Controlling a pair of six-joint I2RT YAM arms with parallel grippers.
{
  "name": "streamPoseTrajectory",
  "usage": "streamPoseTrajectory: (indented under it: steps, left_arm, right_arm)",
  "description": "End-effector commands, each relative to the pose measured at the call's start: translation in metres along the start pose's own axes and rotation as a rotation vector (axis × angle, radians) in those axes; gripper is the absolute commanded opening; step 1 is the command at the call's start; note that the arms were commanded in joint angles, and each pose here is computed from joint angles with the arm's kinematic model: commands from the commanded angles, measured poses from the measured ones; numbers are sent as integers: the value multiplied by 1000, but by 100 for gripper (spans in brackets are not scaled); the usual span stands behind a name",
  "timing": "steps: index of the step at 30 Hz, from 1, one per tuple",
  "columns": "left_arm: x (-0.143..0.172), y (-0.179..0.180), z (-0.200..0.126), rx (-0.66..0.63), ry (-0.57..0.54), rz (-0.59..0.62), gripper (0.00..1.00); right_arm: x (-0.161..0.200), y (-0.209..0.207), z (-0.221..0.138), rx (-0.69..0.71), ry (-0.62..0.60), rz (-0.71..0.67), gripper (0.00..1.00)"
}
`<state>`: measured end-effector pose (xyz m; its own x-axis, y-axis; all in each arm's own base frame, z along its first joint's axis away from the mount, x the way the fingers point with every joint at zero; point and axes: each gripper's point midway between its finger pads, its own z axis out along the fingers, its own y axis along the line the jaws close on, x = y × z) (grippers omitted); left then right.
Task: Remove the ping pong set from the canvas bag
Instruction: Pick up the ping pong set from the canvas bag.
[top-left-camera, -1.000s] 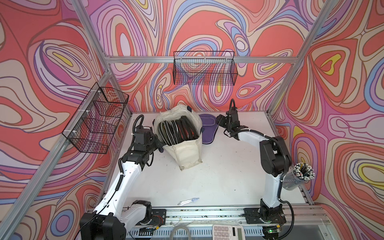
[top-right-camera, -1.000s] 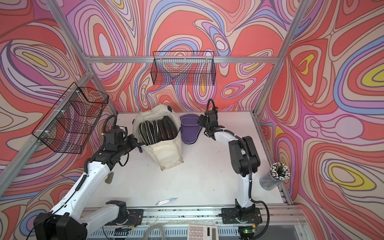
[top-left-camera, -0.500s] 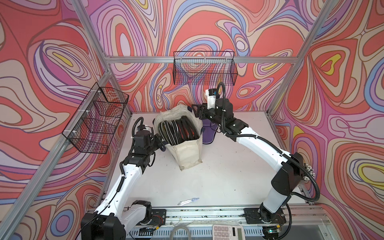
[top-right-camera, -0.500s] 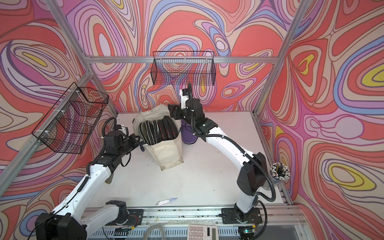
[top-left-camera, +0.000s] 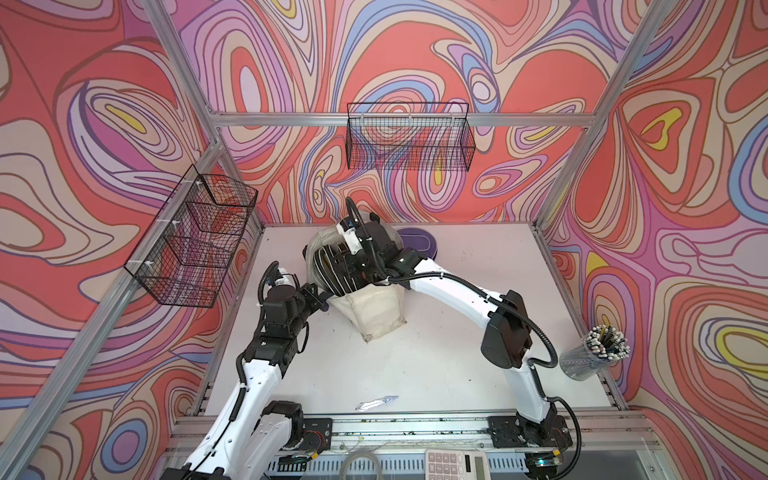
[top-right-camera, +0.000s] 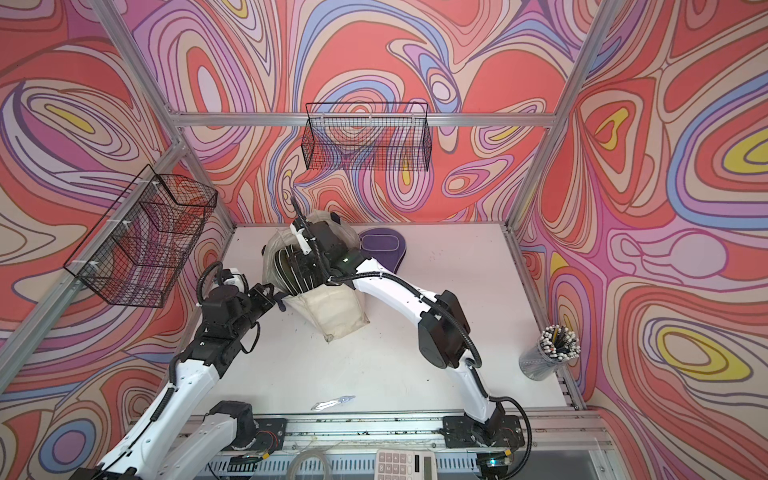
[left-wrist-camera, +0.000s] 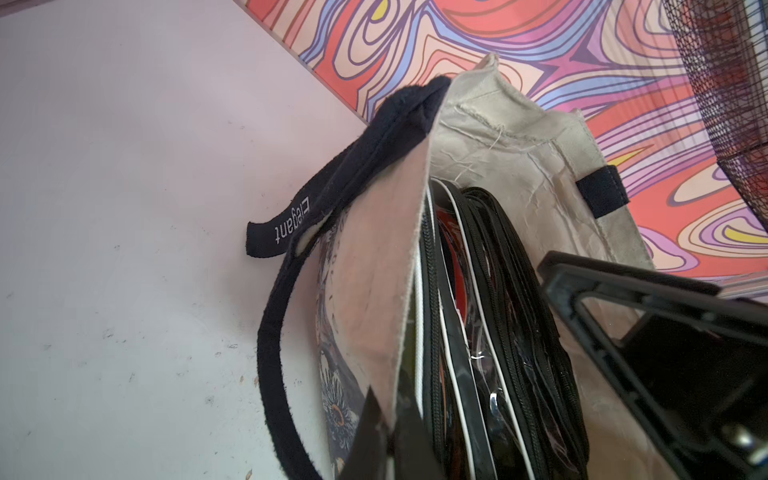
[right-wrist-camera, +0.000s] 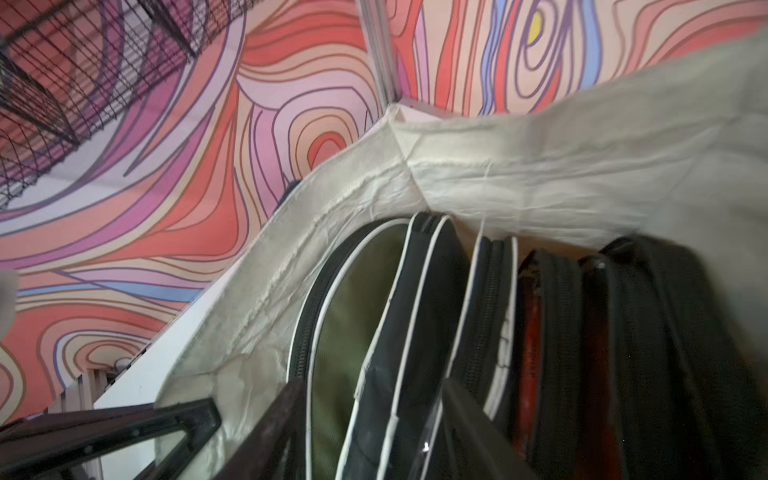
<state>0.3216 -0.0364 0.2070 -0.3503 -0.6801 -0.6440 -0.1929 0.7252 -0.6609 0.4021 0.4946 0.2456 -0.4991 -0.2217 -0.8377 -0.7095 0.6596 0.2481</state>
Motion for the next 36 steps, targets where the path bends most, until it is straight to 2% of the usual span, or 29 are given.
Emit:
streamPoseTrajectory:
  steps: [1,5,8,19,25,36]
  left_arm:
    - [-20,4,-3,-23,-108,-32,0]
    - [-16,15,2,-52,-119,-50,0]
    - [-2,34,8,-94,-103,-57,0]
    - [6,36,14,-49,-112,-70,0]
    - [5,35,14,-43,-117,-64,0]
    - [12,36,18,-18,-105,-67,0]
  right_arm:
    - [5,11,5,-9,39,-37,54]
    - [13,20,14,1,62,-68,54]
    - [18,24,17,9,78,-81,56]
    - [37,30,39,53,121,-116,63]
    - [44,22,48,95,125,-119,61]
    - [57,14,69,131,131,-112,50]
